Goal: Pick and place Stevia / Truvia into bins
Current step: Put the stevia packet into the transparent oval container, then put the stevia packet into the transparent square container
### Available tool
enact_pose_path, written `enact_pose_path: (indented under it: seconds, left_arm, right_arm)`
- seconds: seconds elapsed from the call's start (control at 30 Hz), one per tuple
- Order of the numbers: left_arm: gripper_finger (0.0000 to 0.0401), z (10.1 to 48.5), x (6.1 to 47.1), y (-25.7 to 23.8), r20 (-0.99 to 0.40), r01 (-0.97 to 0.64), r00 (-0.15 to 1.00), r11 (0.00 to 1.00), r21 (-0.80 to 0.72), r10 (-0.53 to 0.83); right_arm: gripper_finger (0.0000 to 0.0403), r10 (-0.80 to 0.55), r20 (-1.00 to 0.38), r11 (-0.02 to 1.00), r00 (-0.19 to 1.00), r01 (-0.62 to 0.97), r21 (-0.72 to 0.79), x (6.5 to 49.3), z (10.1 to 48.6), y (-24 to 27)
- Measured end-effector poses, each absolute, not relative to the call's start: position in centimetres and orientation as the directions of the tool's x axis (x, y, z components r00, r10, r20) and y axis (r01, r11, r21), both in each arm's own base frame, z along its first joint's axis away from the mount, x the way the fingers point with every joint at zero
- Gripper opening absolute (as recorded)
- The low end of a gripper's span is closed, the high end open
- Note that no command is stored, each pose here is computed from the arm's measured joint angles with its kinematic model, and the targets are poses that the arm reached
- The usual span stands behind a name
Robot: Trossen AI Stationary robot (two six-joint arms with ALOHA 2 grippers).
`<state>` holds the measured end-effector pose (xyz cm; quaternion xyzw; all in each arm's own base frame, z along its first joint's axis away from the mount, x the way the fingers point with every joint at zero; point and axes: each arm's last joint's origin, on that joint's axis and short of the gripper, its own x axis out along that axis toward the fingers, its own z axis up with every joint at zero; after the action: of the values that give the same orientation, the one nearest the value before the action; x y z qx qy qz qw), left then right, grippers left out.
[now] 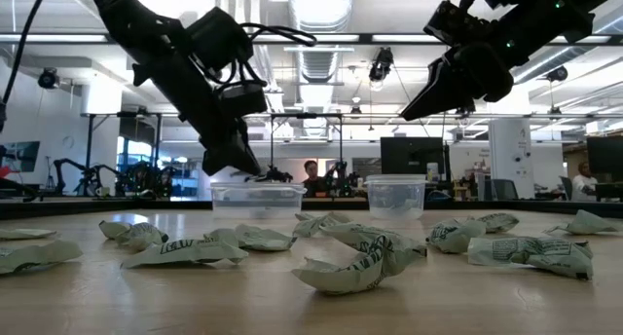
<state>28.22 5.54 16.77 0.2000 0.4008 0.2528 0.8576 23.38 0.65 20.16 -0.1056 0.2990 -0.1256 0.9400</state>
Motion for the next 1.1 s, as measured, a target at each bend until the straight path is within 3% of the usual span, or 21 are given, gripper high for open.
enact_pose_path:
  seconds: [0.37,0.57,0.77,0.83,1.1]
  left_arm:
    - [0.0108,16.8,28.2,5.5,-0.59,-0.269,0.553,0.796,0.541,0.588]
    - [0.0135,17.0,28.0,5.5,-0.594,-0.266,0.552,0.798,0.541,0.586]
    - [0.0137,17.8,26.7,4.7,-0.641,-0.249,0.516,0.815,0.523,0.569]
    - [0.0137,18.3,26.1,4.4,-0.656,-0.258,0.503,0.822,0.507,0.562]
    - [0.0137,20.6,24.4,3.0,-0.633,-0.293,0.557,0.84,0.456,0.538]
  right_arm:
    - [0.009,-0.299,-0.536,0.946,0.79,0.173,-0.273,23.4,20.2,0.7]
    - [0.009,-0.269,-0.548,0.957,0.792,0.153,-0.248,23.3,20.0,0.7]
    - [0.0092,0.165,-0.576,0.98,0.801,-0.2,0.002,23.3,19.9,2.4]
    - [0.0089,0.228,-0.591,0.969,0.774,-0.241,0.058,23.1,19.7,3.3]
    - [0.0079,0.13,-0.685,0.989,0.716,-0.142,0.039,21.9,17.5,5.5]
